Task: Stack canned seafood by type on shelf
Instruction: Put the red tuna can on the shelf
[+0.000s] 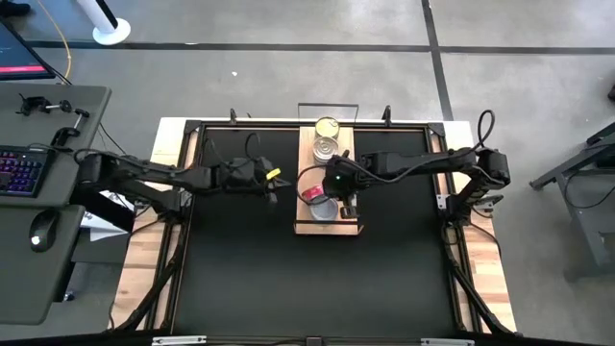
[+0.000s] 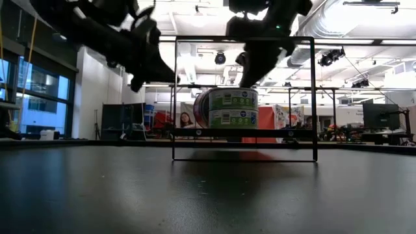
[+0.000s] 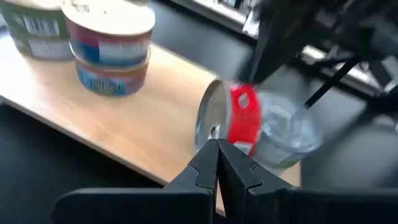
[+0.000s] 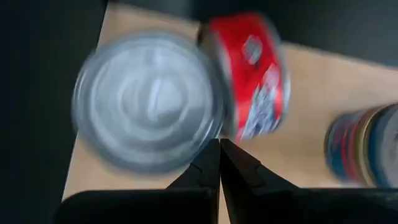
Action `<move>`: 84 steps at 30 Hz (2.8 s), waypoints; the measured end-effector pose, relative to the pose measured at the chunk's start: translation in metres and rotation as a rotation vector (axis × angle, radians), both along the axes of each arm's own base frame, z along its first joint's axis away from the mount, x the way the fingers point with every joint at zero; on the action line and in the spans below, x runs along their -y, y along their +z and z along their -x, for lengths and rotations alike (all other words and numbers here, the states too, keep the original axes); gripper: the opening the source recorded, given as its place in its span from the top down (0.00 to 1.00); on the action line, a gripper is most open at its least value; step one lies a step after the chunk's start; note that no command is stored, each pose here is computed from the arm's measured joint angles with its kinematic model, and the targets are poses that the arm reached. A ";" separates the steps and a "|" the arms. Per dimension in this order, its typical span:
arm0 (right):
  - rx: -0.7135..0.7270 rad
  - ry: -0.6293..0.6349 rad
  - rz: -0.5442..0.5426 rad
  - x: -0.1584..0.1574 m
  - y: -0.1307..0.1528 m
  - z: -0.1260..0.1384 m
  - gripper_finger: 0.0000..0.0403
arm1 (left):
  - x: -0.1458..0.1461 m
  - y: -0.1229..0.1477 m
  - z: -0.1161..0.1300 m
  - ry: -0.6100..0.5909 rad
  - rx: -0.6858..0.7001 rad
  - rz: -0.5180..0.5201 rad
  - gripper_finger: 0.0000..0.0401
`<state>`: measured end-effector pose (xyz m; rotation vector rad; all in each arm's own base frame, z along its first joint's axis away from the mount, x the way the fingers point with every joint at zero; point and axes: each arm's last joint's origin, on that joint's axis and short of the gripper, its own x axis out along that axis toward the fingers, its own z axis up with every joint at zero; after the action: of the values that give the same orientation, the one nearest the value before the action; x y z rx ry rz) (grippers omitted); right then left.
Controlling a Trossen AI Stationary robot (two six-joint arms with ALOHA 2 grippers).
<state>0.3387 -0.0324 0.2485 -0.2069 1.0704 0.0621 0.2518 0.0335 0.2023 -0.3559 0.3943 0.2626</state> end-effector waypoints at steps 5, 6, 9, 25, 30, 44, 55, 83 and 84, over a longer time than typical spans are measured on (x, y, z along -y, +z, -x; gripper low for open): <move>0.069 -0.069 0.000 0.010 0.002 -0.004 1.00 | -0.004 -0.023 -0.009 -0.040 -0.079 0.023 1.00; 0.067 -0.072 0.002 0.010 0.002 -0.004 1.00 | -0.004 -0.026 -0.012 -0.044 -0.084 0.026 1.00; 0.059 -0.068 -0.042 0.008 0.001 -0.004 1.00 | -0.004 -0.036 -0.018 -0.050 -0.089 0.027 1.00; 0.038 -0.011 -0.135 0.003 -0.013 -0.011 1.00 | -0.006 -0.040 -0.029 -0.062 -0.015 -0.025 1.00; 0.053 -0.027 -0.104 0.004 -0.014 -0.015 1.00 | -0.008 -0.038 -0.029 -0.056 0.005 -0.029 1.00; 0.065 -0.065 -0.067 0.016 -0.011 -0.015 1.00 | -0.009 -0.032 -0.032 -0.032 0.072 -0.059 1.00; 0.085 -0.071 -0.101 0.017 -0.008 -0.016 1.00 | -0.009 -0.032 -0.032 -0.025 0.072 -0.052 1.00; 0.107 0.007 -0.161 0.004 0.026 -0.023 1.00 | -0.009 -0.032 -0.031 -0.018 0.072 -0.034 1.00; 0.091 -0.012 -0.169 0.007 0.025 -0.021 1.00 | -0.009 -0.033 -0.031 -0.017 0.072 -0.032 1.00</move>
<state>0.3602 -0.0395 0.2737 -0.0500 0.9703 0.1312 0.2832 0.0425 0.1697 -0.3291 0.3221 0.2385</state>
